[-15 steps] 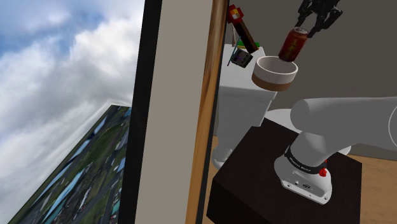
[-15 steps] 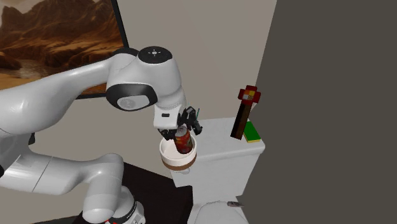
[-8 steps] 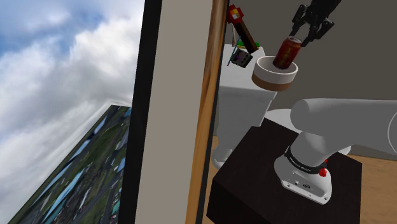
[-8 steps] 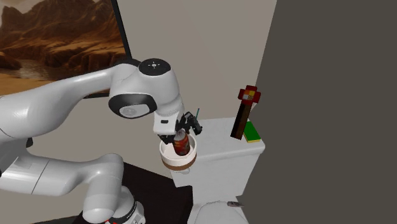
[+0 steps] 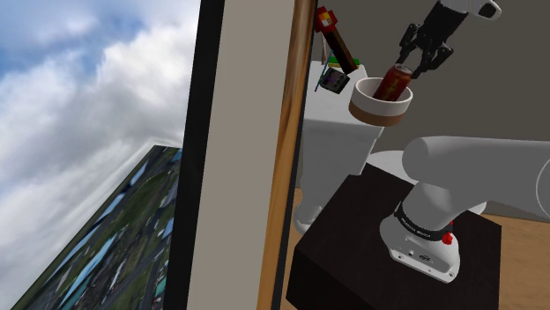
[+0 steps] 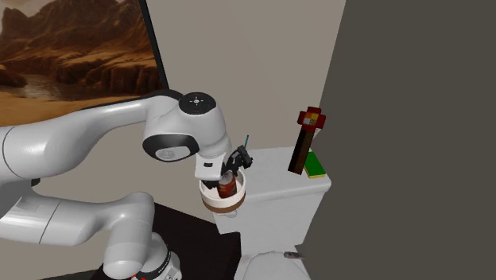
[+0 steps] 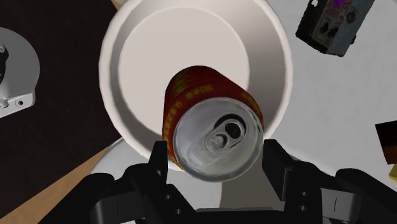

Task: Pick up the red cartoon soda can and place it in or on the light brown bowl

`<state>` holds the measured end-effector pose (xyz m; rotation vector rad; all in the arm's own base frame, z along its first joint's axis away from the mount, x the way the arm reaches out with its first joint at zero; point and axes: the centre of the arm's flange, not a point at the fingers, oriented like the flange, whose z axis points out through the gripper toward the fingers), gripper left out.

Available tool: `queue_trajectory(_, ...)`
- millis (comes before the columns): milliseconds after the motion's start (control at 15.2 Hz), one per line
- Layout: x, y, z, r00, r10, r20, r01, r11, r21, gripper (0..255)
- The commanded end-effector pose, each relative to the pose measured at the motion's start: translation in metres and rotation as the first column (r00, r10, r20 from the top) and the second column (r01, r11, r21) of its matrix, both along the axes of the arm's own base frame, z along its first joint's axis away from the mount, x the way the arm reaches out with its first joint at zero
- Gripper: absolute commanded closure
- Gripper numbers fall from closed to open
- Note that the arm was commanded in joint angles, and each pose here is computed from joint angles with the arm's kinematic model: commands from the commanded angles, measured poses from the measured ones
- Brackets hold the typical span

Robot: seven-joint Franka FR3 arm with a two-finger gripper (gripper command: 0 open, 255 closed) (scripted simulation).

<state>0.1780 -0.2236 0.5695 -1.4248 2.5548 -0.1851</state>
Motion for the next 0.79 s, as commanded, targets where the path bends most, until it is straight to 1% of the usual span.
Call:
queue_trajectory(0,0.0007,0.0012,-0.012,1.0,0.0,0.001,0.0,1.0,-0.001,255)
queue_trajectory(462,0.0007,0.0012,-0.012,1.0,0.0,0.001,0.0,1.0,-0.001,255)
queue_trajectory(528,0.0007,0.001,-0.0119,1.0,0.0,0.001,0.0,1.0,-0.001,0)
queue_trajectory(726,0.0006,0.0012,-0.0118,1.0,0.0,0.001,0.0,1.0,-0.001,0)
